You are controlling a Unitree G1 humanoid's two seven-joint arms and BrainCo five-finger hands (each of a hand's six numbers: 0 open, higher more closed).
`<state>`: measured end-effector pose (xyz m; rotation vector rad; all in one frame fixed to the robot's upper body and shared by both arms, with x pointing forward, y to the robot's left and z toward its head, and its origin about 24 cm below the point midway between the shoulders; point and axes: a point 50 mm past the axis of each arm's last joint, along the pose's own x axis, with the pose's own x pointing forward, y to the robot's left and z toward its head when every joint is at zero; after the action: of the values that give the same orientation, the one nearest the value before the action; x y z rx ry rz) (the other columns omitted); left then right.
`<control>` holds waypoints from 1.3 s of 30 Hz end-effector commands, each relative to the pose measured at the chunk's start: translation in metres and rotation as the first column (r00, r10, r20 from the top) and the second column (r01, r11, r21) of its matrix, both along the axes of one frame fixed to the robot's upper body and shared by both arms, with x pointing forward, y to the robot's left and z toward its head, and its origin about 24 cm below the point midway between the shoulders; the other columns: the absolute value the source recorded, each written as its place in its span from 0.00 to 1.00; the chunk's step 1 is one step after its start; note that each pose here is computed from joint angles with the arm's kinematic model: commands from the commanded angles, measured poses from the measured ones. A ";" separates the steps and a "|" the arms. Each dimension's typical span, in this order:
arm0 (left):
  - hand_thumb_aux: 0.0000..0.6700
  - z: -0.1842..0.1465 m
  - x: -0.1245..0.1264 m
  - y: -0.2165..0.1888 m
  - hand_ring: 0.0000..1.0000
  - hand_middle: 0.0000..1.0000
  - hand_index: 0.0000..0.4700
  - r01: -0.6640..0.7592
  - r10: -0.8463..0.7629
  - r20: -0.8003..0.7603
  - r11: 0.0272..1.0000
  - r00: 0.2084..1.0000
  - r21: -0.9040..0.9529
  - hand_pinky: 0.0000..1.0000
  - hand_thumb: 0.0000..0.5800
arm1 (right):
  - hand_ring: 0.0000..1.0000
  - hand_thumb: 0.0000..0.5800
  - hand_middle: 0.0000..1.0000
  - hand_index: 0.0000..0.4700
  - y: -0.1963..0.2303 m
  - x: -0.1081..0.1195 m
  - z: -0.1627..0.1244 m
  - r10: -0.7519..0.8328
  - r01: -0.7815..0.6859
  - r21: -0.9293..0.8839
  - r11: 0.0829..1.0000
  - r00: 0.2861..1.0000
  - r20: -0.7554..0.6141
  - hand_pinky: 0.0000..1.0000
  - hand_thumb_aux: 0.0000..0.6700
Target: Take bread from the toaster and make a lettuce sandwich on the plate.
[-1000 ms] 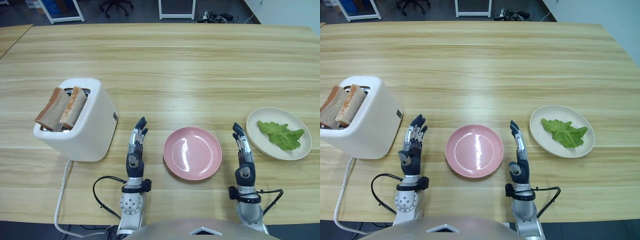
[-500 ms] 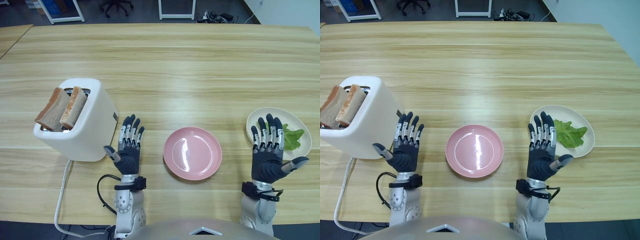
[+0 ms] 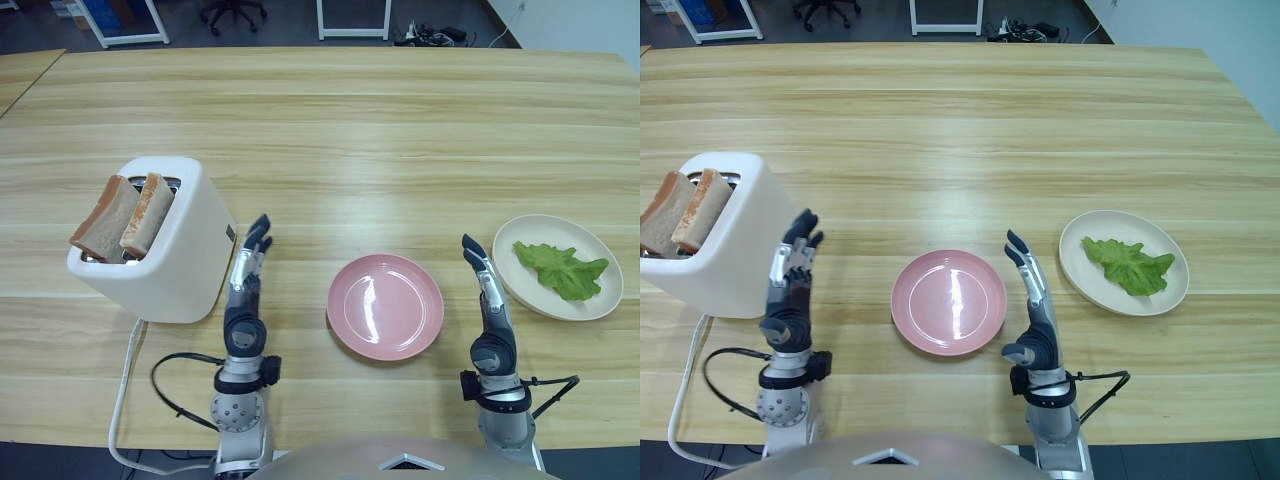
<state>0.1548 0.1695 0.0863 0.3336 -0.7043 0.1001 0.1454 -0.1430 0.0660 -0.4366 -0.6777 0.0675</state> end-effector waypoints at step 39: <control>0.59 0.029 0.046 0.215 0.00 0.00 0.59 -0.336 0.760 -0.129 0.424 0.637 0.841 0.00 0.83 | 0.00 0.00 0.00 0.00 -0.008 0.008 -0.030 -0.022 0.023 -0.272 0.962 1.000 0.007 0.00 0.00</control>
<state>0.1938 0.3905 0.1205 1.3968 -0.0228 0.4442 0.1551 -0.1508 0.0401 -0.6961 -0.6890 0.1287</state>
